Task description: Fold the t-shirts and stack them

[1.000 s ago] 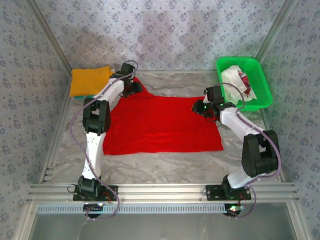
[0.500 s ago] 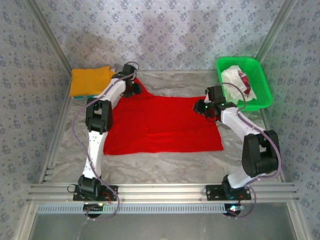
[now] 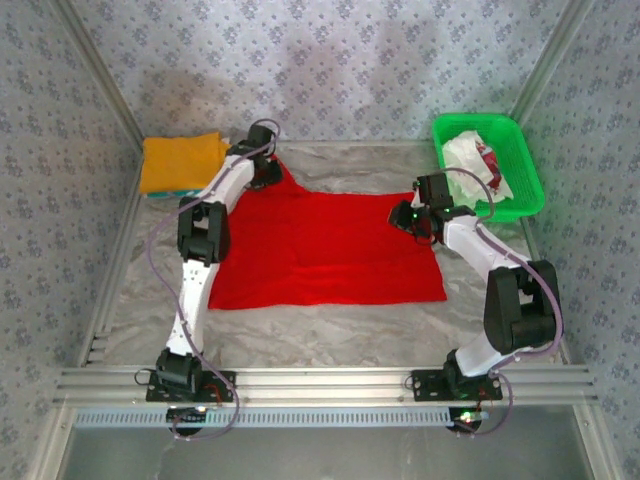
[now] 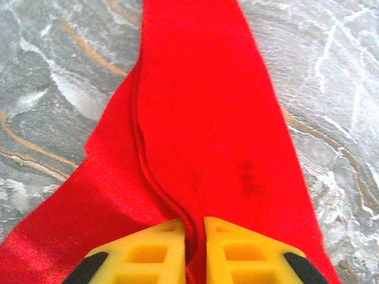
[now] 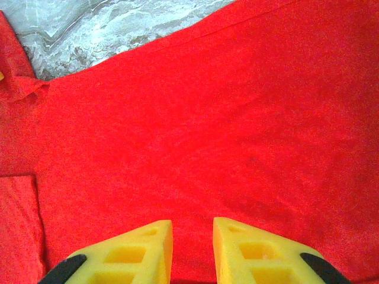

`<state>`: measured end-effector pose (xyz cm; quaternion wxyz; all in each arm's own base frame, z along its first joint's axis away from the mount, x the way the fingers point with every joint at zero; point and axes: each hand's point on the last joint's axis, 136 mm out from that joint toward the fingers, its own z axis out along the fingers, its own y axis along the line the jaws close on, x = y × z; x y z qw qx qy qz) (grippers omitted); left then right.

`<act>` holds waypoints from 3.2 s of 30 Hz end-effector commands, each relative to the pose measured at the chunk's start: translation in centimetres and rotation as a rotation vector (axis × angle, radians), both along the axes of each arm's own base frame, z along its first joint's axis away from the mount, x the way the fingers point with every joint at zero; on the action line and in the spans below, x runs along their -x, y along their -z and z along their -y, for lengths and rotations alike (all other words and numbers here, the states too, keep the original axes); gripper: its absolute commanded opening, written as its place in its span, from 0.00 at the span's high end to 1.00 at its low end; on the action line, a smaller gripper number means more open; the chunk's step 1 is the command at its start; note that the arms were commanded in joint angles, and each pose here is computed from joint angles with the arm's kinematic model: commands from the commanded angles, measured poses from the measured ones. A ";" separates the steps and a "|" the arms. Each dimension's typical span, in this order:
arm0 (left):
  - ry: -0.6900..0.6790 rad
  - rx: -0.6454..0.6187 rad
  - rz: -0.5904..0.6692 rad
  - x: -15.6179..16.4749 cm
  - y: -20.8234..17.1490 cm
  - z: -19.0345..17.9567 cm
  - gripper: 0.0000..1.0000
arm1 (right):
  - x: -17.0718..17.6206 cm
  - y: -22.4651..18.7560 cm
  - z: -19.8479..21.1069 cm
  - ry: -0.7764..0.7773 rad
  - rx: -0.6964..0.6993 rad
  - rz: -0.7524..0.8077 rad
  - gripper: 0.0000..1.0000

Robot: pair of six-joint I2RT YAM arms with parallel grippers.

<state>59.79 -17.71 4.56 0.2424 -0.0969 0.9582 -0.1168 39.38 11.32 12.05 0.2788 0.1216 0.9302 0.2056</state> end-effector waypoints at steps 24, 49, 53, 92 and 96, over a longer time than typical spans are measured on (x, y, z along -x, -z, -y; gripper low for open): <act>0.065 -0.167 0.144 6.4 -15.6 -1.0 1.00 | -9.0 3.9 8.1 0.183 0.234 -0.230 0.51; 0.085 -0.278 0.133 10.7 -14.8 -4.9 1.00 | -16.0 7.2 8.2 0.267 0.224 -0.290 0.48; 0.089 -0.274 0.130 10.4 -14.6 -4.9 1.00 | -16.2 7.9 8.7 0.282 0.280 -0.314 0.50; 0.076 -0.278 0.169 7.2 -15.0 -6.3 1.00 | -18.6 2.7 6.9 0.271 0.225 -0.173 1.00; 0.102 -0.294 0.202 5.4 -16.4 -5.8 1.00 | -19.8 0.2 7.2 0.269 0.204 -0.087 1.00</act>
